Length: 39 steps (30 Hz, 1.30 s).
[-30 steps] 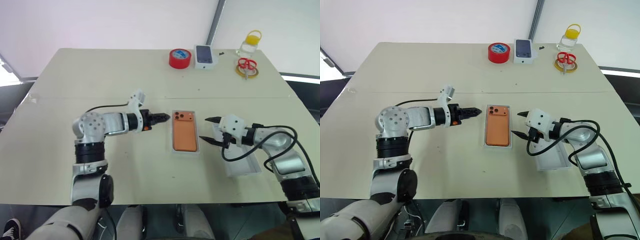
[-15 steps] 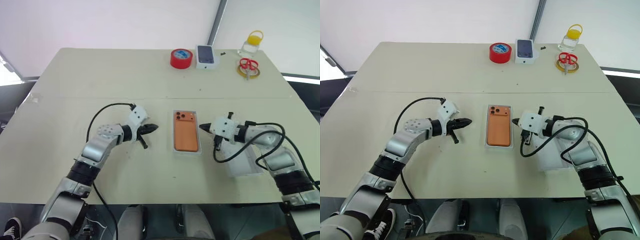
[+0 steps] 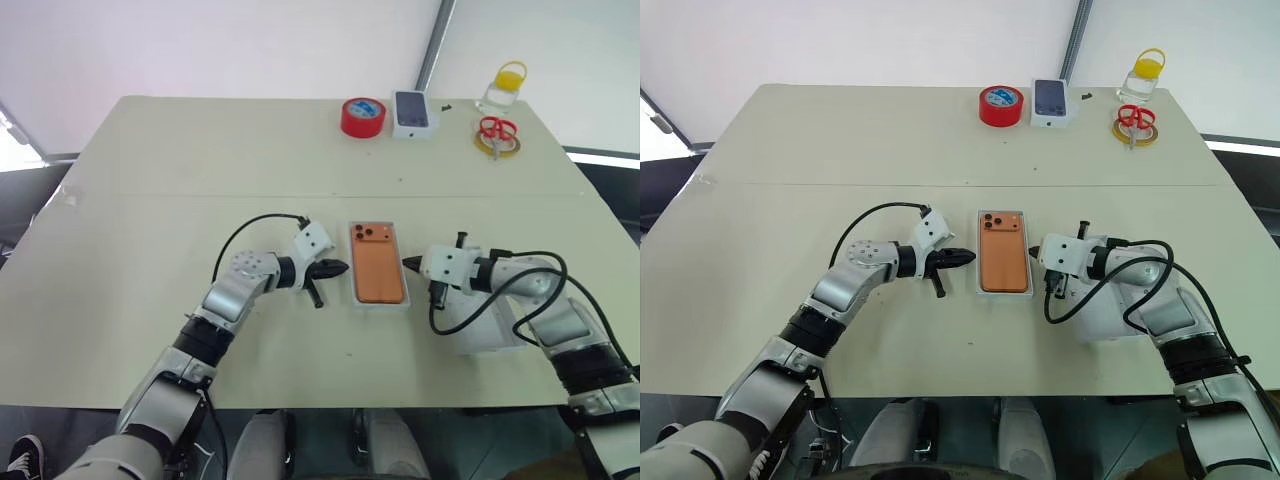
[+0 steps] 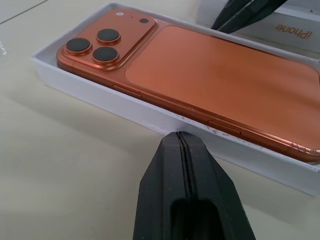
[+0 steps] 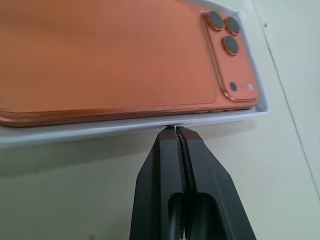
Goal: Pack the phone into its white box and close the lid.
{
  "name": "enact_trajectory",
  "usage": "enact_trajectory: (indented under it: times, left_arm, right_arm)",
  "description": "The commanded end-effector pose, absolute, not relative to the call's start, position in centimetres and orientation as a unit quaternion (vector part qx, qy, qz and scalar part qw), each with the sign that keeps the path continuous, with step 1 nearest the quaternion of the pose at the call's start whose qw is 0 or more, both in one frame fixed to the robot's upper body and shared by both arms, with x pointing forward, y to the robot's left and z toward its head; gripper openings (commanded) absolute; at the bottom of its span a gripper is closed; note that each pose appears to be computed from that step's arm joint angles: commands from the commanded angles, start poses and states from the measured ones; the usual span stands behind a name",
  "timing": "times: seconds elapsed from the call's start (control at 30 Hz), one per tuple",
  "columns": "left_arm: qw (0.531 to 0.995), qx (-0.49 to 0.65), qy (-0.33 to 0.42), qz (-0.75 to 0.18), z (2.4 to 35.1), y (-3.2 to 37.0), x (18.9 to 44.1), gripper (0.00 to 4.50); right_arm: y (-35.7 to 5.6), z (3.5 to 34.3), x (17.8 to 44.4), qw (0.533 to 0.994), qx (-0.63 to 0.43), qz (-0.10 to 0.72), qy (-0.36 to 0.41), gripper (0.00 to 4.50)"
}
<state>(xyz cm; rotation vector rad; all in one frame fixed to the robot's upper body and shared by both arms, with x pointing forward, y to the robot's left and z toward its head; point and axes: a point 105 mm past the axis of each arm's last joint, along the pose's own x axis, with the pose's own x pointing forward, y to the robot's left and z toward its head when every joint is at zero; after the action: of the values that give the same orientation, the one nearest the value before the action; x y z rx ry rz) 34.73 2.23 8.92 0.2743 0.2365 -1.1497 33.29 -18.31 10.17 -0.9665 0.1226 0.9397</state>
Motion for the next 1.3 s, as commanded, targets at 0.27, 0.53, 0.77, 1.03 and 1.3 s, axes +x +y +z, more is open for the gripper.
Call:
enact_trajectory:
  times: [0.27, 0.53, 0.77, 1.03, 1.3]
  left_arm:
    - [0.798, 0.133, 0.083, -0.581, 10.1, -0.9, 34.2, 0.00]
    - [0.780, 0.123, 0.070, -0.610, 10.0, -4.8, 33.8, 0.00]
    - [0.771, 0.124, 0.062, -0.622, 9.8, -6.1, 33.8, 0.00]
    - [0.792, 0.132, 0.061, -0.592, 9.7, -4.8, 35.4, 0.00]
    - [0.797, 0.129, 0.054, -0.587, 10.0, -3.2, 35.2, 0.00]
  right_arm:
    - [-19.6, 11.1, 32.3, 0.778, -0.456, 0.428, 0.060, 0.03]
    - [-22.6, 11.3, 31.9, 0.782, -0.472, 0.399, 0.085, 0.03]
    - [-24.9, 11.3, 31.5, 0.780, -0.485, 0.379, 0.108, 0.03]
    - [-25.2, 10.9, 31.1, 0.783, -0.483, 0.376, 0.111, 0.03]
    - [-25.9, 12.1, 31.2, 0.791, -0.480, 0.364, 0.105, 0.03]
